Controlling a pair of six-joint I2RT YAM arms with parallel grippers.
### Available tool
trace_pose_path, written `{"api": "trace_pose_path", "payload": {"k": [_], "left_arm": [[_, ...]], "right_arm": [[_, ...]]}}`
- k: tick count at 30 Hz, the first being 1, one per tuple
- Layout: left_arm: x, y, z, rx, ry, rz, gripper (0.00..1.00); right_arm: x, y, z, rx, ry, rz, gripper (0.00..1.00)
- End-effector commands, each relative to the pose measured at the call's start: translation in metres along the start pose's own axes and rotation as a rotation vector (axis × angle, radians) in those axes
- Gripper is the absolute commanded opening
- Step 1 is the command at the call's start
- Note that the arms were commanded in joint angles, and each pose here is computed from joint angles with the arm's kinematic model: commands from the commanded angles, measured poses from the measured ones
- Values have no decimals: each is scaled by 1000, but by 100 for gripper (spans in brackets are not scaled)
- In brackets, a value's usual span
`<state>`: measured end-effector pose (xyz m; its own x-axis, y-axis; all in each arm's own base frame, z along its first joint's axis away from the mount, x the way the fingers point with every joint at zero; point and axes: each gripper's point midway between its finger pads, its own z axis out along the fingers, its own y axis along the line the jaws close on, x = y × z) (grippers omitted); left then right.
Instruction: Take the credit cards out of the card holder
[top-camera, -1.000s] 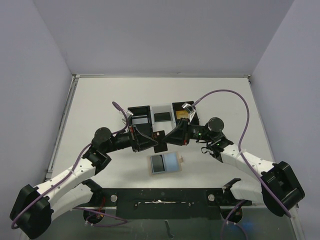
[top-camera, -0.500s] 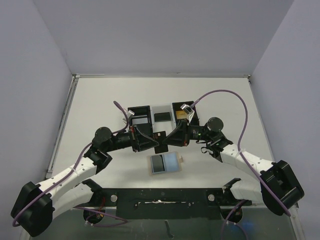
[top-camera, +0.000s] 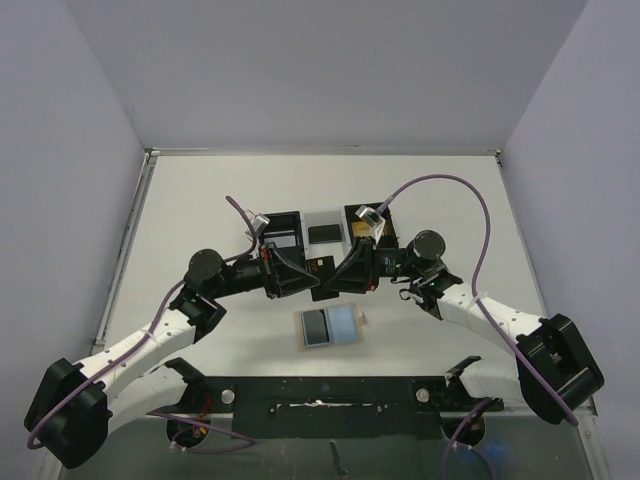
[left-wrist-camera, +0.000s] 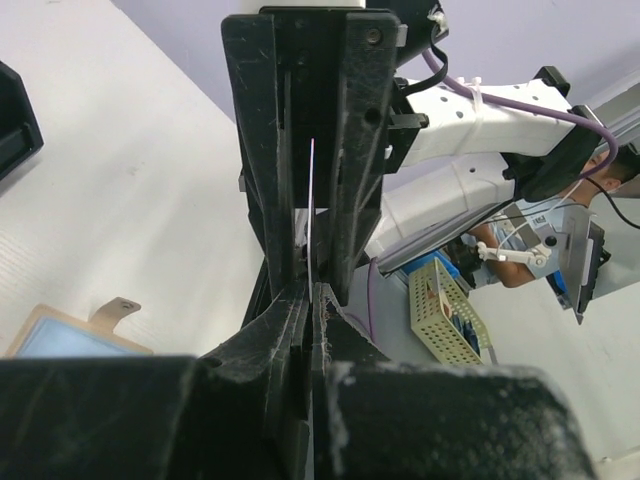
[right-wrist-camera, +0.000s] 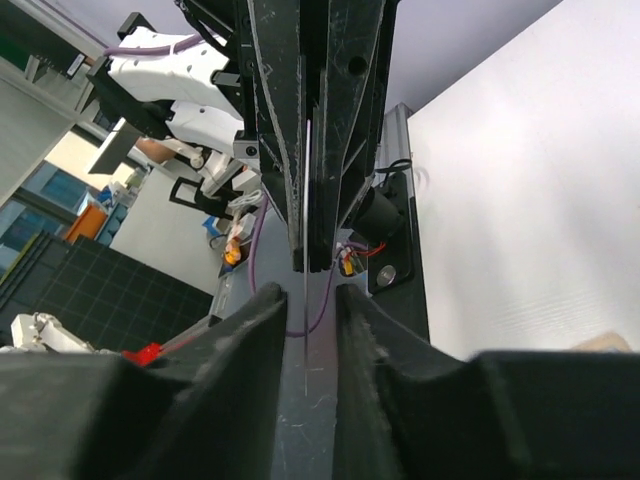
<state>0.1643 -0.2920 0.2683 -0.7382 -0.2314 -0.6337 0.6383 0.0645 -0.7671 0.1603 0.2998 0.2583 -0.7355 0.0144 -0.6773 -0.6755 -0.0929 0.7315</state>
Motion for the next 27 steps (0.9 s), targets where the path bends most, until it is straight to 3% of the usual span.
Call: {"api": "trace_pose_path", "payload": {"k": [1,5,7,8,15,20,23,25,27], "left_arm": [[-20,-23,1,71,-62,78,0],[-15,-23,-1,79,-48,61,0],[-11,-25,-2,87,-23,56,0],[-10,-24,-2,85,-14,55,0],[-6,-17,-3,64,-24,31,0],[-9,-16,-5,61,-48,8,0],[-10,-5,-6,-13,-42,15,33],[-17,4,-11,-85,-84,33,63],[-19,13,-17,-151,-78,56,68]], "right_arm": [[-12,18,3,-73,-8,-81,16],[-14,21,2,-99,-31,-84,12],[-17,21,3,-107,-36,-75,27],[-21,24,4,-113,-47,-68,28],[-27,25,5,-112,-24,-78,1],[-29,24,-5,-83,-62,-97,0],[-33,17,-12,-32,-67,-109,0],[-37,4,-16,40,-70,-120,0],[-42,-16,-23,172,-81,-132,0]]}}
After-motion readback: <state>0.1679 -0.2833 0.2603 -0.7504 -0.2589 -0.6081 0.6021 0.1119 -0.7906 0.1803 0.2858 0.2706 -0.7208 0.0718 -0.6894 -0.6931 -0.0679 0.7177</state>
